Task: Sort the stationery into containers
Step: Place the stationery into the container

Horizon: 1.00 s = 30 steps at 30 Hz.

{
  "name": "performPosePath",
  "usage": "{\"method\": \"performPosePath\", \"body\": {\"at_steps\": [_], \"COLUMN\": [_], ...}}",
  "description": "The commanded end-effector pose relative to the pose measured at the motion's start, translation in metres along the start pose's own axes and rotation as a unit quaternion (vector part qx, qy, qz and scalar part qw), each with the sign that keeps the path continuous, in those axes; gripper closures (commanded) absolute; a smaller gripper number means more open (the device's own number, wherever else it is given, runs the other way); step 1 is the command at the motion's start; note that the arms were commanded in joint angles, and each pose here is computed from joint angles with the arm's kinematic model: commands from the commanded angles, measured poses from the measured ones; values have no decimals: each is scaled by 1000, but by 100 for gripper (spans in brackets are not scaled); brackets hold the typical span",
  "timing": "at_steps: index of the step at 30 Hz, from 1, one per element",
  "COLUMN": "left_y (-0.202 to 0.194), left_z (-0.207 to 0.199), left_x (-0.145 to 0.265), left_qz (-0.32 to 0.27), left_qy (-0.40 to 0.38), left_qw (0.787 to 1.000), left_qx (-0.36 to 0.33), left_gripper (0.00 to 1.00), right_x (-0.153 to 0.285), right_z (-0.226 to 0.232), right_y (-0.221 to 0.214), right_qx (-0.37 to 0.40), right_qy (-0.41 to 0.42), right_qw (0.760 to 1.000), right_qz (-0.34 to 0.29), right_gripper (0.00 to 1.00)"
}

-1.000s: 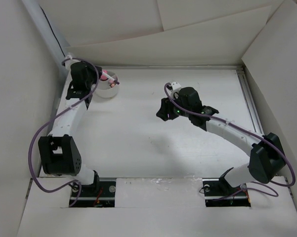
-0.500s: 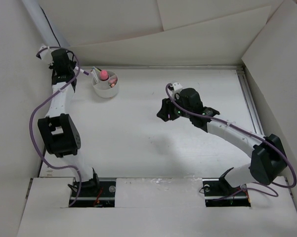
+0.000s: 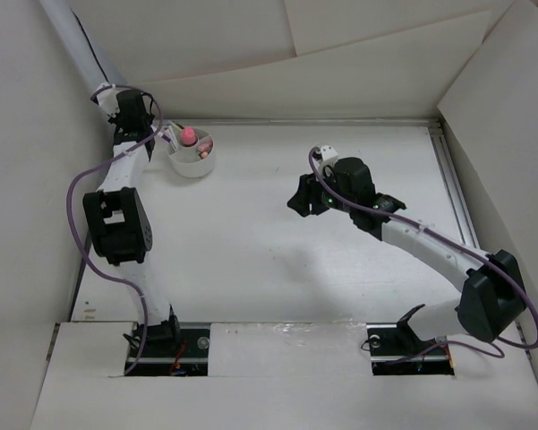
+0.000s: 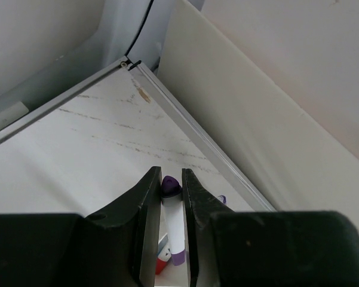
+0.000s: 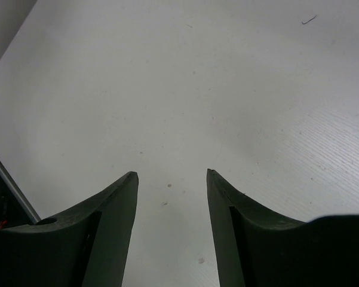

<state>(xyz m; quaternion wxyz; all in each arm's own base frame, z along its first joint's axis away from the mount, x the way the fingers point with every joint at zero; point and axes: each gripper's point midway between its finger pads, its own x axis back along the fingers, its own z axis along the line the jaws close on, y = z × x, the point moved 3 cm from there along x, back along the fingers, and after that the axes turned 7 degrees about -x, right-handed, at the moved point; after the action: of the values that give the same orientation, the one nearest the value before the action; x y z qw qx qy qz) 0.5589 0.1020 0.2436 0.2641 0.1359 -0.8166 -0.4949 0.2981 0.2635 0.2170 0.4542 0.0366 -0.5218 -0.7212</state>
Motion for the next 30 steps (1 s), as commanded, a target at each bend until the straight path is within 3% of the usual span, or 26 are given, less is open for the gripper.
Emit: {"method": "performPosePath", "body": {"at_steps": [1, 15, 30], "left_y": [37, 4, -15], "left_z": [-21, -59, -37], "left_x": [1, 5, -2], "left_qz": [-54, -78, -68], "left_qy": [-25, -27, 19], "left_qw": [998, 994, 992], "left_qx": [14, -77, -107], "left_gripper": [100, 100, 100], "right_x": [7, 12, 18], "right_z": [6, 8, 9], "right_y": [16, 17, 23], "right_qx": [3, -1, 0], "right_qy": [17, 20, 20], "right_qw": [999, 999, 998], "right_qz": [-36, -41, -52], "right_gripper": [44, 44, 44]}}
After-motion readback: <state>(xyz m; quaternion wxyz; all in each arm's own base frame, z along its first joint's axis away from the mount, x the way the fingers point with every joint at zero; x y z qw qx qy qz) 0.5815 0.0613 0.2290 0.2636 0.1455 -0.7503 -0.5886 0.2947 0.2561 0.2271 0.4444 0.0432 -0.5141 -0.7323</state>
